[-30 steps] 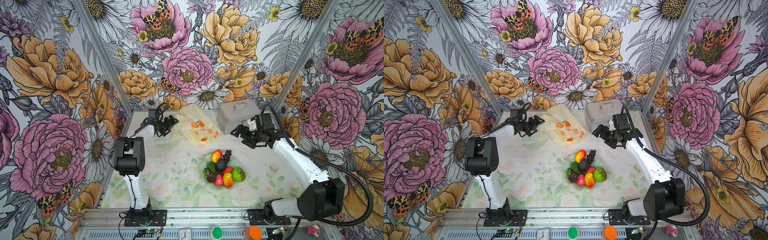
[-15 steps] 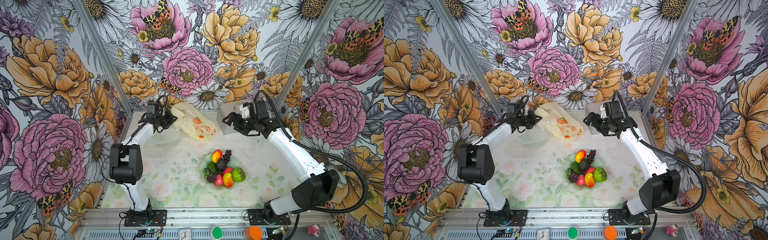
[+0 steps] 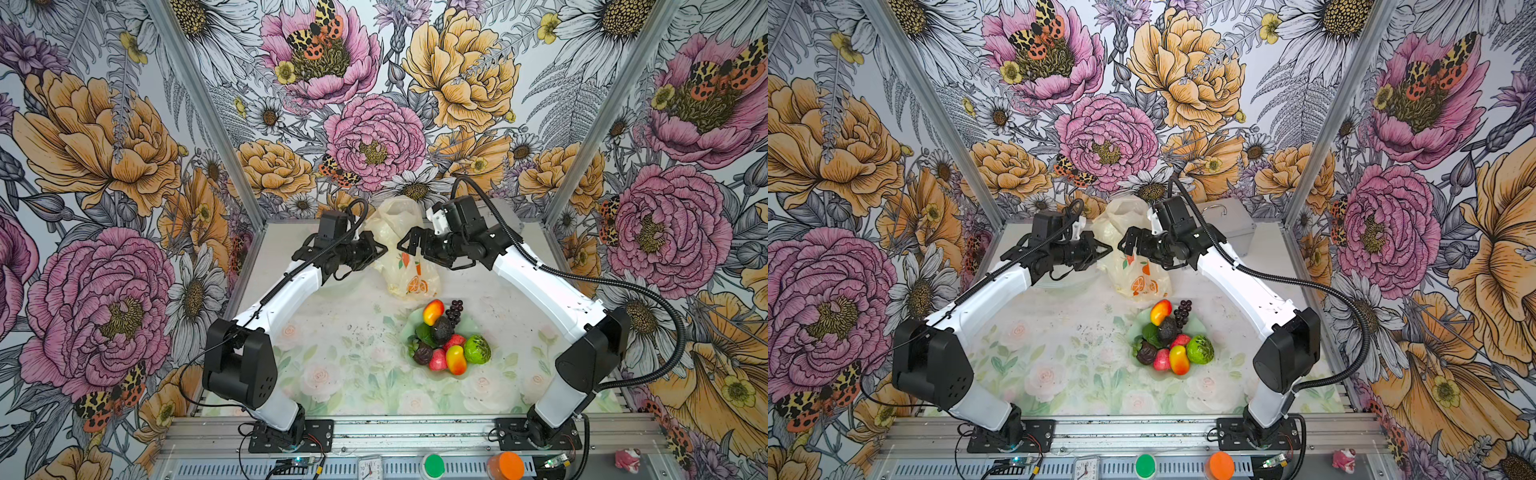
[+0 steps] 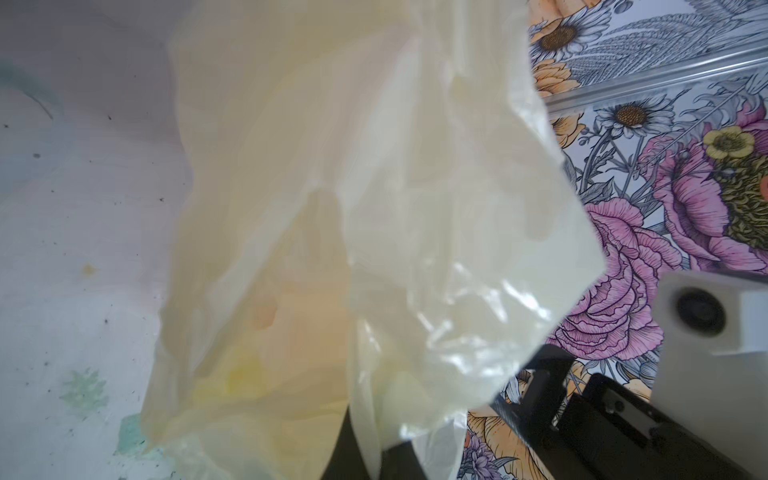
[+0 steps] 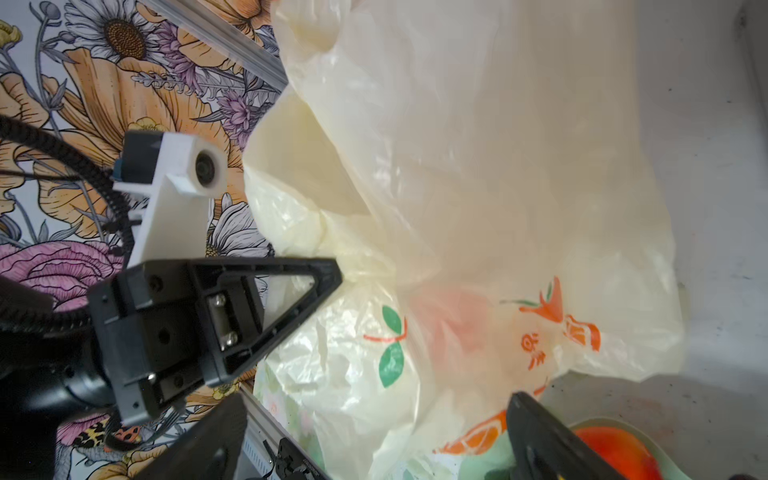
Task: Place the fruits into the plastic bag
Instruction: 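Grasp the bag's opening edges with both grippers and lift it upright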
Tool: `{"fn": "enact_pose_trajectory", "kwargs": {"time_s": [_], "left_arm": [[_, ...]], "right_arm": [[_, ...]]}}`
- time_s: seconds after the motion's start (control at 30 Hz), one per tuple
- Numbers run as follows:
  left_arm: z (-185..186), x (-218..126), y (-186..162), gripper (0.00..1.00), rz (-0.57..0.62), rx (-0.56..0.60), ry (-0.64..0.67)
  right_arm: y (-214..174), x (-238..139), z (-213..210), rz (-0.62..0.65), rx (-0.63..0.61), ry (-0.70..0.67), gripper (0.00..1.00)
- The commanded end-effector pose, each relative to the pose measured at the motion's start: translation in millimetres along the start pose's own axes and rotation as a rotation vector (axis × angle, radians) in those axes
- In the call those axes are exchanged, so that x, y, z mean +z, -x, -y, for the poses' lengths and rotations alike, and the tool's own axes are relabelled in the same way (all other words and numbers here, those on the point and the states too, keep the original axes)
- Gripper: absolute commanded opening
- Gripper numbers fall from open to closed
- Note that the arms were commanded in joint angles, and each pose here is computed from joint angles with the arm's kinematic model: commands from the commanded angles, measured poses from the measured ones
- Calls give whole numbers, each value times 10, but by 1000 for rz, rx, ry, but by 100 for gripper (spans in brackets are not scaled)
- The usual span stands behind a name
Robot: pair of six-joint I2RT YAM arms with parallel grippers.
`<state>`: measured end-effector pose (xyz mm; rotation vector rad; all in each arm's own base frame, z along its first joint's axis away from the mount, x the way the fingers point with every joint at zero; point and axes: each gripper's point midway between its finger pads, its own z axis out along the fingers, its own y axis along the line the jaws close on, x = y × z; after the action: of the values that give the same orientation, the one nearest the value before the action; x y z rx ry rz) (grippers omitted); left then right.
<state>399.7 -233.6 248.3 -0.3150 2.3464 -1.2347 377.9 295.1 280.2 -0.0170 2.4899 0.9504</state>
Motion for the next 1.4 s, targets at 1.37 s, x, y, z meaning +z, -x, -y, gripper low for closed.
{"fn": "enact_pose_trajectory", "kwargs": {"time_s": [1.37], "left_arm": [[332,-314,-550,3,-119,232,98]], "right_arm": [[1417,-85,580,241,-317,-463,65]]}}
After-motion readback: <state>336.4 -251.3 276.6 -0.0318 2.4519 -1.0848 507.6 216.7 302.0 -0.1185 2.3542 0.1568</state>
